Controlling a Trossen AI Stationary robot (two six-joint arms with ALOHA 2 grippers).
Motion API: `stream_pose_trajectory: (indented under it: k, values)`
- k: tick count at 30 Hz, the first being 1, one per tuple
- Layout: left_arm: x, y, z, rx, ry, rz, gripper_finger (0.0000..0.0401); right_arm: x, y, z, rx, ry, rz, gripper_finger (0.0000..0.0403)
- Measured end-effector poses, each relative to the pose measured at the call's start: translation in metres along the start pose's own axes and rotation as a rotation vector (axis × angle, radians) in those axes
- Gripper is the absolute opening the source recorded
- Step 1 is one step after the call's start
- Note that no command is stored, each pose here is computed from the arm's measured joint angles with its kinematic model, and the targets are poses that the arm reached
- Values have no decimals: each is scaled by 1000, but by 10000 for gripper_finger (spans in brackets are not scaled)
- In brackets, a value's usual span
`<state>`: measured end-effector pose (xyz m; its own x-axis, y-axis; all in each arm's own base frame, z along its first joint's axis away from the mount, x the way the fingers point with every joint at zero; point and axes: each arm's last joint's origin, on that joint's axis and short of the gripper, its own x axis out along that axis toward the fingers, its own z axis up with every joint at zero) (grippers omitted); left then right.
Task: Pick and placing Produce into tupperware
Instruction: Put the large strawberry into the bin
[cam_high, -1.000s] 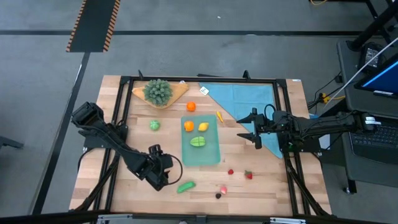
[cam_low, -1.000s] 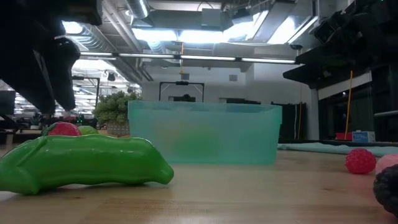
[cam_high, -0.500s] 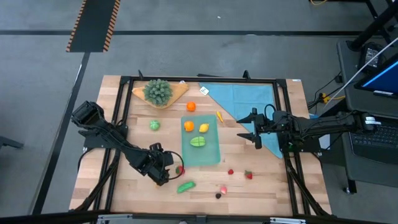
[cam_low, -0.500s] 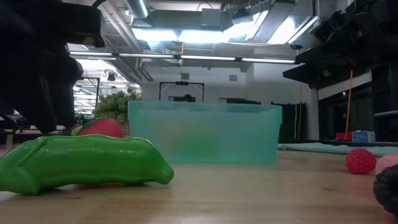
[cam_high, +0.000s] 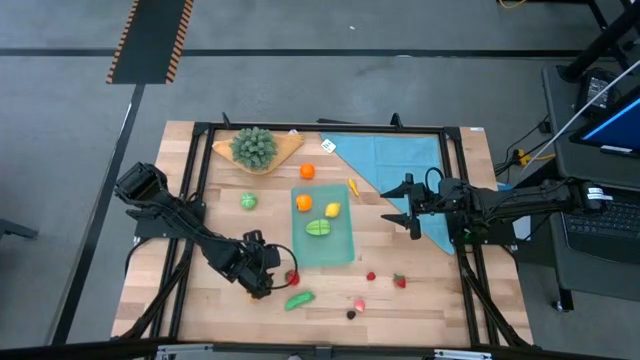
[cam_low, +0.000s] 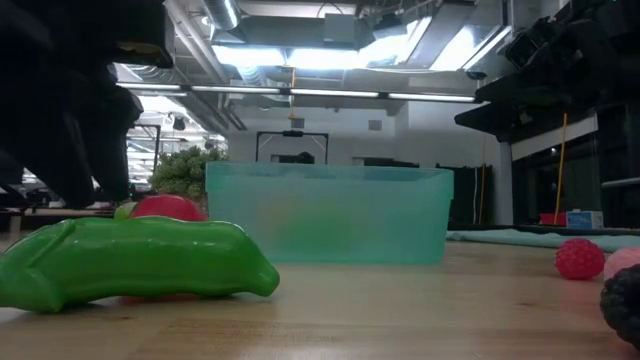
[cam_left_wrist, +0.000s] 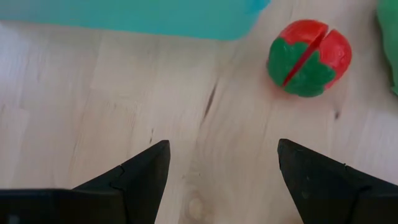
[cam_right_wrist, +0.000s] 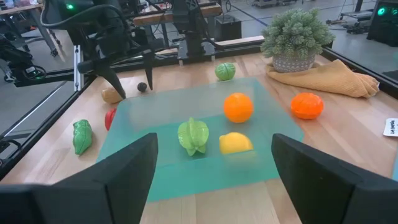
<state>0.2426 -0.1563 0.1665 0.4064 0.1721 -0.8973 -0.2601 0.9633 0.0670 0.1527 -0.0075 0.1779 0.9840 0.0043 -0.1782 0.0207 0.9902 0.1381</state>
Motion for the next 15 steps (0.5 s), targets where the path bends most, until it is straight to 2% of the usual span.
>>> stream_pose_trajectory:
  k: [9, 15]
  values:
    - [1, -1, 4, 52, -22, -17, 289, 0, 0, 0, 1, 0, 0, 316]
    - [0, -9, 13, 96, -112, -94, 289, 0, 0, 0, 1, 0, 0, 316]
